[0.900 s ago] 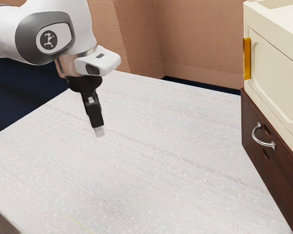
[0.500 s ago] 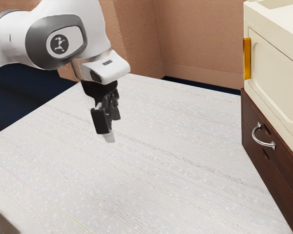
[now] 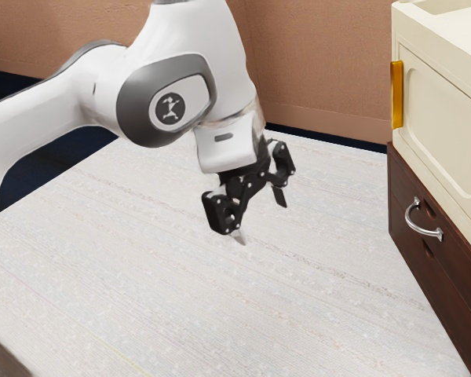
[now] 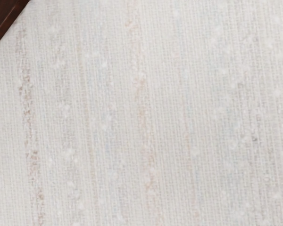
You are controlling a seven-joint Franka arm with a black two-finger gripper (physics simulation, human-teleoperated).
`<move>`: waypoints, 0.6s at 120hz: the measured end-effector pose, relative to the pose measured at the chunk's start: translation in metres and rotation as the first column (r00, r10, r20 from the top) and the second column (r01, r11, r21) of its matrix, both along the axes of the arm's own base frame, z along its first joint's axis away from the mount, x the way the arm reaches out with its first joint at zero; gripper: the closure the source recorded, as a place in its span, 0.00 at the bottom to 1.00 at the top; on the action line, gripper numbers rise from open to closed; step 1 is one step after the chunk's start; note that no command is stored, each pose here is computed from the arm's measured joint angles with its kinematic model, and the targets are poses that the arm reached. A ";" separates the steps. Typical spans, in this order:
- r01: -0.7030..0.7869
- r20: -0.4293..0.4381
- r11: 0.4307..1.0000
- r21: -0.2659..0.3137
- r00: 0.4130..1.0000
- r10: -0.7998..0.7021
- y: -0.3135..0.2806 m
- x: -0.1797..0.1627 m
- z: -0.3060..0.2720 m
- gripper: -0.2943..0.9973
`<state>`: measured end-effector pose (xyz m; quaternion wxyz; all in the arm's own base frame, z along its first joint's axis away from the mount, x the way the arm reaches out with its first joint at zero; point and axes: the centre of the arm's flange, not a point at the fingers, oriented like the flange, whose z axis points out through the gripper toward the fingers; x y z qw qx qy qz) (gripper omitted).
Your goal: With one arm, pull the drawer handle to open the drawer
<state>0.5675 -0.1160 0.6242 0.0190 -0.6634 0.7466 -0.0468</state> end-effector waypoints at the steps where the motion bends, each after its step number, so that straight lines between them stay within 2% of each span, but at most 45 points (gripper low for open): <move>1: 0.008 0.005 1.000 0.000 1.000 -0.008 -0.001 0.001 0.000 0.24; 12: 0.083 0.054 0.997 -0.003 0.995 -0.083 -0.003 0.011 -0.002 0.25; 22: 0.141 0.090 0.990 -0.029 0.986 -0.138 -0.004 0.023 -0.010 0.27; 50: 0.327 0.199 0.943 -0.062 0.930 -0.309 -0.035 0.044 -0.022 0.48; 72: 0.447 0.278 0.892 -0.061 0.866 -0.415 -0.057 0.052 -0.014 0.56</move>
